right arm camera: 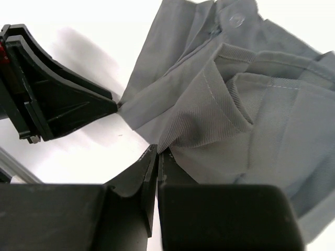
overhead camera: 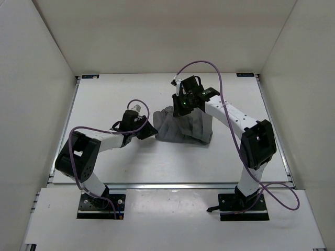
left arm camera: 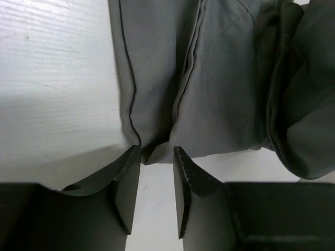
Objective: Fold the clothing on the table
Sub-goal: Fold the skirt
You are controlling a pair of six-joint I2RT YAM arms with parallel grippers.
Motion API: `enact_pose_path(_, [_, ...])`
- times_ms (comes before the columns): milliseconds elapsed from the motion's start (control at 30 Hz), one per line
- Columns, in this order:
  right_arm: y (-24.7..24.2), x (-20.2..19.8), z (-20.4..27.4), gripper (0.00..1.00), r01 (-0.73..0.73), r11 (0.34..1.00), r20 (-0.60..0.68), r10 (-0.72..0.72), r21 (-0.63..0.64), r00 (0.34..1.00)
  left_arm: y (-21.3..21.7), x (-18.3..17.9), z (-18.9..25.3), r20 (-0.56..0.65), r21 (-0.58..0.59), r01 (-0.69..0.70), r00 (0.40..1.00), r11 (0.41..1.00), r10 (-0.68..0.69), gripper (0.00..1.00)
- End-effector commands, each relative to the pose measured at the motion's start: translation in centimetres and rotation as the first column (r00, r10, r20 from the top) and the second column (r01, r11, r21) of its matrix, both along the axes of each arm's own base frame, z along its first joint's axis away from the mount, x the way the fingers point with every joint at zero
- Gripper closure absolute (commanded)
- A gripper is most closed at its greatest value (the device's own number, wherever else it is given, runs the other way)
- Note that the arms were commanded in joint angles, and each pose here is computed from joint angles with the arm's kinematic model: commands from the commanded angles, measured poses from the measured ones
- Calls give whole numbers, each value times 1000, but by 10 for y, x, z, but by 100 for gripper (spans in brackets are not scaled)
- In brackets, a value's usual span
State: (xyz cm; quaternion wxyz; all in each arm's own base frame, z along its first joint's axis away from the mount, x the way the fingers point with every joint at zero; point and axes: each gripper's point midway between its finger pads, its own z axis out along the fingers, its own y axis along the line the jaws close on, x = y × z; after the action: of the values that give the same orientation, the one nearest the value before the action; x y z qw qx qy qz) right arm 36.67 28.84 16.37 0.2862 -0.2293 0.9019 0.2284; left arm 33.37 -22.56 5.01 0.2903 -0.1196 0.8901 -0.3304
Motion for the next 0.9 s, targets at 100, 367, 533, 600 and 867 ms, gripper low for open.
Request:
enact_pose_path(100, [18, -1, 8, 100, -18, 996, 2, 18, 89, 1000, -4, 3, -4, -14, -38, -26, 1000, 999, 26, 56])
enact_pose_path(367, [20, -4, 5, 100, -22, 996, -7, 23, 91, 1000, -20, 7, -15, -55, -49, -8, 998, 999, 6, 54])
enact_pose_path(533, [17, -4, 5, 100, -26, 995, -7, 27, 101, 1000, -32, -3, -16, -72, -132, -10, 997, 991, 0, 99])
enact_pose_path(600, [18, -6, 7, 100, -31, 994, -30, 34, 103, 999, -38, -9, -21, -96, -139, 14, 995, 990, -27, 100])
enact_pose_path(867, [64, -21, 61, 100, -111, 943, -32, 127, 315, 991, -43, -24, -16, -91, -162, 3, 996, 987, -18, 100])
